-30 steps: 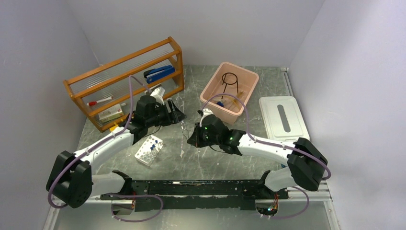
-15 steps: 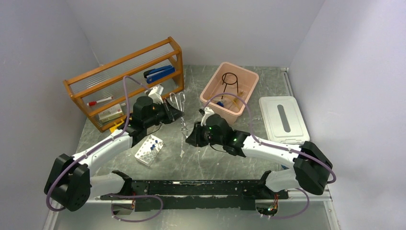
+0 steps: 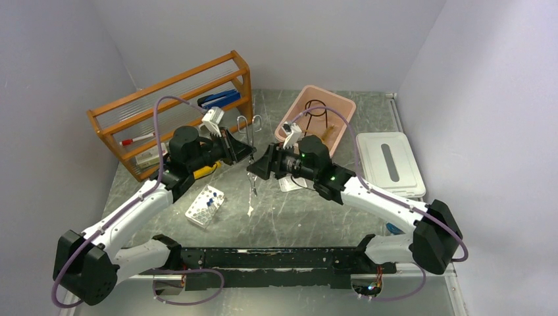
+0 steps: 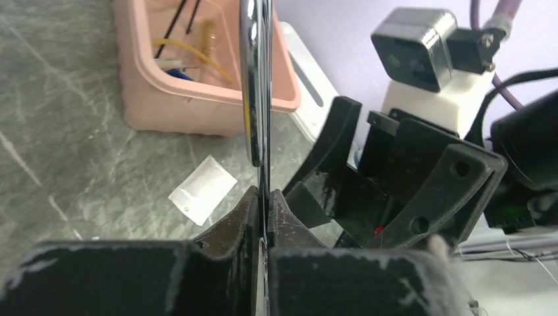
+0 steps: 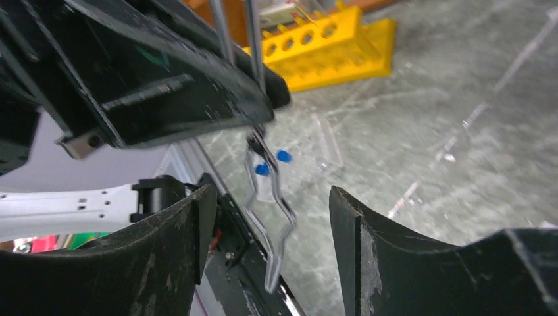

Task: Organize the chemistry lab equipment

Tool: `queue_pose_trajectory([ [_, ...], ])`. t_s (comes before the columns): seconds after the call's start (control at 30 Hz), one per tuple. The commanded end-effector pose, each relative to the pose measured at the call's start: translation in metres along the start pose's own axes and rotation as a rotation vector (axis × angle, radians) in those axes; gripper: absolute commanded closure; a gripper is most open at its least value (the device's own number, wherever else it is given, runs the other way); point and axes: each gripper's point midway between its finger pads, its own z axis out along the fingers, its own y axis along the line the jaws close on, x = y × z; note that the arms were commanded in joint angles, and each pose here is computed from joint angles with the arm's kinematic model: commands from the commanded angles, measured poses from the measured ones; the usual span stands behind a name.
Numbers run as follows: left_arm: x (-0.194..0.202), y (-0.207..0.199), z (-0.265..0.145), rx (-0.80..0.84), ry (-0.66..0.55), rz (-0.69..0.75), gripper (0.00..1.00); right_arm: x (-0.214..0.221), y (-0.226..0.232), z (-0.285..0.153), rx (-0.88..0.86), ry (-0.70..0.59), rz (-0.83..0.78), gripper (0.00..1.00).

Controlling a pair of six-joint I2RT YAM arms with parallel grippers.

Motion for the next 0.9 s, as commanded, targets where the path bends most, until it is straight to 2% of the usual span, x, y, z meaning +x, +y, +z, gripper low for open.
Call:
queue_pose_trajectory([
  [0.0,-0.022,-0.043,-0.007,0.168,-0.021,0.037,0.95,-0.026,0.036,0.007,-0.147,-0.044,-0.038,0.34],
  [0.07,-0.022,-0.047,-0.007,0.186,-0.018,0.032,0.95,-0.031,0.039,0.012,-0.154,-0.053,-0.034,0.36],
  [0.13,-0.023,-0.049,-0.007,0.200,-0.018,0.033,0.95,-0.034,0.037,0.016,-0.140,-0.059,-0.022,0.45],
  [0.3,-0.026,-0.047,-0.007,0.181,-0.030,0.041,0.95,-0.035,0.028,0.020,-0.108,-0.075,-0.015,0.85],
  [0.33,-0.027,-0.045,-0.007,0.168,-0.037,0.042,0.93,-0.035,0.028,0.019,-0.110,-0.079,-0.015,0.91],
  [0.4,-0.029,-0.040,-0.007,0.134,-0.048,0.043,0.76,-0.035,0.027,0.016,-0.114,-0.085,-0.019,1.00],
  [0.5,-0.032,-0.033,-0.008,0.081,-0.058,0.053,0.45,-0.039,0.025,0.010,-0.102,-0.102,-0.033,1.00],
  [0.57,-0.036,-0.029,-0.010,0.047,-0.065,0.066,0.28,-0.046,0.020,0.006,-0.070,-0.126,-0.045,1.00],
  [0.6,-0.039,-0.028,-0.011,0.033,-0.069,0.078,0.23,-0.050,0.016,0.003,-0.050,-0.135,-0.054,1.00],
  [0.77,-0.051,-0.018,-0.018,-0.056,-0.100,0.159,0.15,-0.085,-0.018,-0.018,0.099,-0.208,-0.075,1.00],
  [0.87,-0.052,-0.007,-0.023,-0.116,-0.105,0.225,0.15,-0.114,-0.056,-0.038,0.284,-0.257,-0.076,1.00],
])
